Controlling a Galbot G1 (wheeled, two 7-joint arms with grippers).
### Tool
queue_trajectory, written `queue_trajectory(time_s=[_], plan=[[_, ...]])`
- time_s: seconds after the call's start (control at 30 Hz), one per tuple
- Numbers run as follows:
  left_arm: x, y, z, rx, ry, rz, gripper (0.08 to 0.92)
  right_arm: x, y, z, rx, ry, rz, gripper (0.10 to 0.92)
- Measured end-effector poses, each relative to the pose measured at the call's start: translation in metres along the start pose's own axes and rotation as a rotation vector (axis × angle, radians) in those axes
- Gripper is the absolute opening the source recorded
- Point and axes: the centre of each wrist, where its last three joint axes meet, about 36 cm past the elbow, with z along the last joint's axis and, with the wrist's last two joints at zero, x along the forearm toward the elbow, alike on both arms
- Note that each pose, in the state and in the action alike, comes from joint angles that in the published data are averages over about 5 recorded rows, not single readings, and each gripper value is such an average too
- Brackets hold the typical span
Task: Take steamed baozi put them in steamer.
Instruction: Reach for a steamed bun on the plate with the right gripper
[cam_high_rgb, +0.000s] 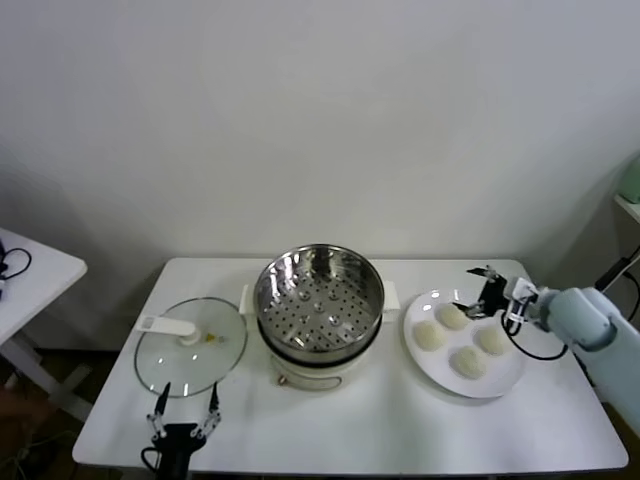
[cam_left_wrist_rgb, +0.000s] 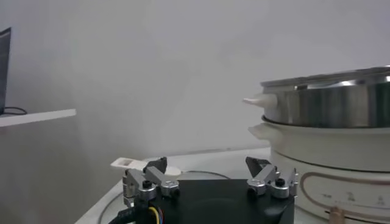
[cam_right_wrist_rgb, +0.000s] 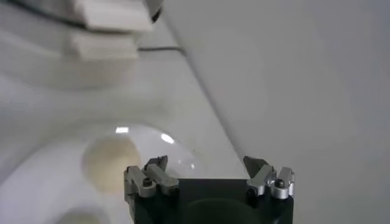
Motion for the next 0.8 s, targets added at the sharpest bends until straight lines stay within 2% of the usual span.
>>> queue_trajectory(time_s=[0.37,0.8], plan=[[0.002,-0.001,0.001,-0.013,0.001,0.015,0.823,-0.027,-0.067,-0.016,0.164,0.145,-0.293,0.823],[0.005,0.009,0.005,-0.037,0.006,0.004,0.823,-0.076,-0.099,-0.029,0.202,0.268,-0.439,0.823]])
